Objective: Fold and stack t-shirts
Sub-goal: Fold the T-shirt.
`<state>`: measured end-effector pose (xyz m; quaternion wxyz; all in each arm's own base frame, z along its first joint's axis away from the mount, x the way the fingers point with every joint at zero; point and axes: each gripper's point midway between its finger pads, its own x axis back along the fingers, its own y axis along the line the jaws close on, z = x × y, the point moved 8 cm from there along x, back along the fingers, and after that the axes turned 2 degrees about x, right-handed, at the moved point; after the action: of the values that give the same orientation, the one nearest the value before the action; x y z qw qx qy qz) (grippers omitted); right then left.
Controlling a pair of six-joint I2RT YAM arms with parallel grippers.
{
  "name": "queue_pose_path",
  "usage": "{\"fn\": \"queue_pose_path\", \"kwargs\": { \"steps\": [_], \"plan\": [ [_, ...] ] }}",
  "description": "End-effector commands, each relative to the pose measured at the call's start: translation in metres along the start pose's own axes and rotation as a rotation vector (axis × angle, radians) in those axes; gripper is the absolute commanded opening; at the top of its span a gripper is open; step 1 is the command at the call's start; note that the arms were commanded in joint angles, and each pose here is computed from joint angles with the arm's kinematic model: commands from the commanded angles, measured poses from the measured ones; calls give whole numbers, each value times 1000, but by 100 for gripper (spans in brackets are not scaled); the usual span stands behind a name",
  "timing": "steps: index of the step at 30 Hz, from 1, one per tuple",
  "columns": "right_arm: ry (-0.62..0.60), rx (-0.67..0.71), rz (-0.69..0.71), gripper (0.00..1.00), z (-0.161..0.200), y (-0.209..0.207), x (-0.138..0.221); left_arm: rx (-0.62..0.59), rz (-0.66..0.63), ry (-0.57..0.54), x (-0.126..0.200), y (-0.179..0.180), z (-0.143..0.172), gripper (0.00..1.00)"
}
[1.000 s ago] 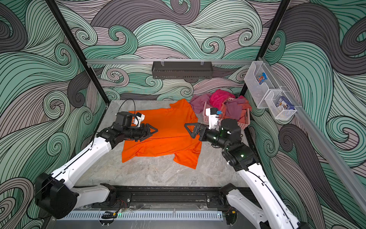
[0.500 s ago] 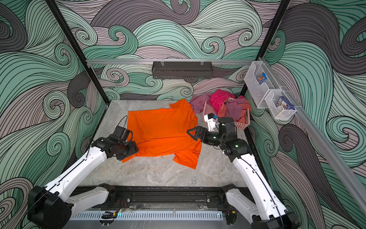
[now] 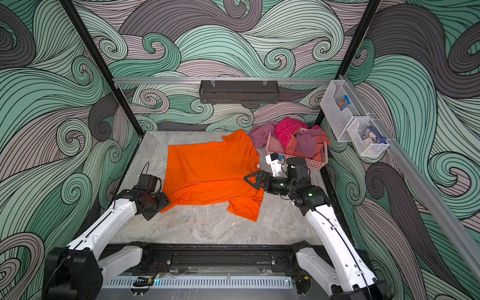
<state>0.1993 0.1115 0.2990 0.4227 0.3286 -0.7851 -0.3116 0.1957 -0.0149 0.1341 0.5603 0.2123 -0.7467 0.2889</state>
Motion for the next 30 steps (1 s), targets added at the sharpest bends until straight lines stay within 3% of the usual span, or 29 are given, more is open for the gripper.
{"fn": "queue_pose_path", "kwargs": {
  "steps": [1,7,14,16,17,21,26,30],
  "plan": [
    [3,3,-21,99,4,1,4,16,36,28,-13,-9,-6,76],
    [1,-7,-16,99,5,0,5,7,-21,125,-34,-11,-8,74],
    [8,-18,-14,99,4,-2,3,12,-39,130,-42,-9,-11,67],
    [11,-21,-13,99,4,-3,3,11,-40,131,-43,-9,-12,59],
    [11,-21,-14,99,4,-3,2,10,-42,133,-44,-9,-13,49],
    [15,-28,-11,99,5,-5,2,12,-51,148,-47,-11,-16,2],
    [6,-58,56,95,8,-17,2,25,-69,203,-45,-15,-18,0],
    [-4,-203,167,84,18,-55,-2,28,-47,187,-25,-18,-22,0]
  ]
}}
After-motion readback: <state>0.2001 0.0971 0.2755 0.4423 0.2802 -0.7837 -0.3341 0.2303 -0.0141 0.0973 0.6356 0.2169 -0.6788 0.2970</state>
